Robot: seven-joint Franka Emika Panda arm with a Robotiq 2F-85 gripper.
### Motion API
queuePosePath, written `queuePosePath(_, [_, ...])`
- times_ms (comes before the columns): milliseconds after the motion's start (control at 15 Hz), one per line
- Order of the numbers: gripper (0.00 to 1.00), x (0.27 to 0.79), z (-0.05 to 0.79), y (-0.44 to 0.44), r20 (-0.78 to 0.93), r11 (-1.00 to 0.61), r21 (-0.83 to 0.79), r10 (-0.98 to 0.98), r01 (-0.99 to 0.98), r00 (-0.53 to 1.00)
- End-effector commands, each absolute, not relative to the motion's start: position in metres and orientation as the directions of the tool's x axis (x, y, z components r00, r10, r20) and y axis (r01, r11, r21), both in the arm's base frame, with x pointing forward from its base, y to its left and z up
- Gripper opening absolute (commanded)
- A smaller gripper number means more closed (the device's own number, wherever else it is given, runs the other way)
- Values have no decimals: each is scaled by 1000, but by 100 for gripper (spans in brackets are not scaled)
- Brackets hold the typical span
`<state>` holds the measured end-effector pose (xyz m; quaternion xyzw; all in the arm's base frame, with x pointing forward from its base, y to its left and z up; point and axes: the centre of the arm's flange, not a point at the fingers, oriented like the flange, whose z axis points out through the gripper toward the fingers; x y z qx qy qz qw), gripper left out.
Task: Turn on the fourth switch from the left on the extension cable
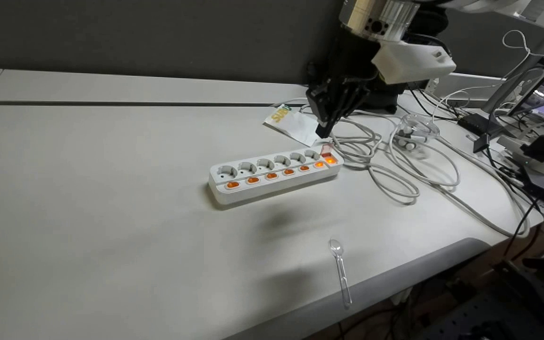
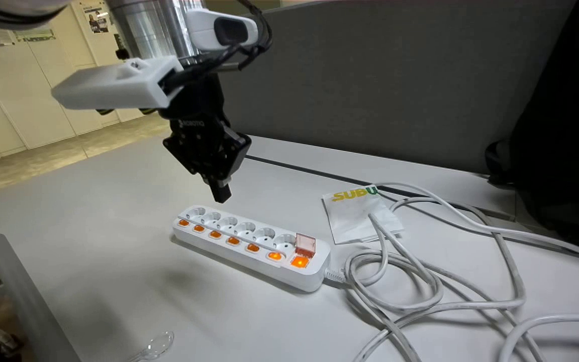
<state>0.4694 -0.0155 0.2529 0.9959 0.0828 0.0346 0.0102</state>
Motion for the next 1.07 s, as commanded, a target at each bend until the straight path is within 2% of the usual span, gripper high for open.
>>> queuePosePath(0, [1, 470, 249, -17, 66, -986, 26, 163, 162, 984])
queuePosePath(400, [0, 470, 246, -18, 67, -987, 26, 161, 160, 985])
queuePosePath(1000, [0, 475, 198, -16, 48, -990, 20, 138, 138, 989])
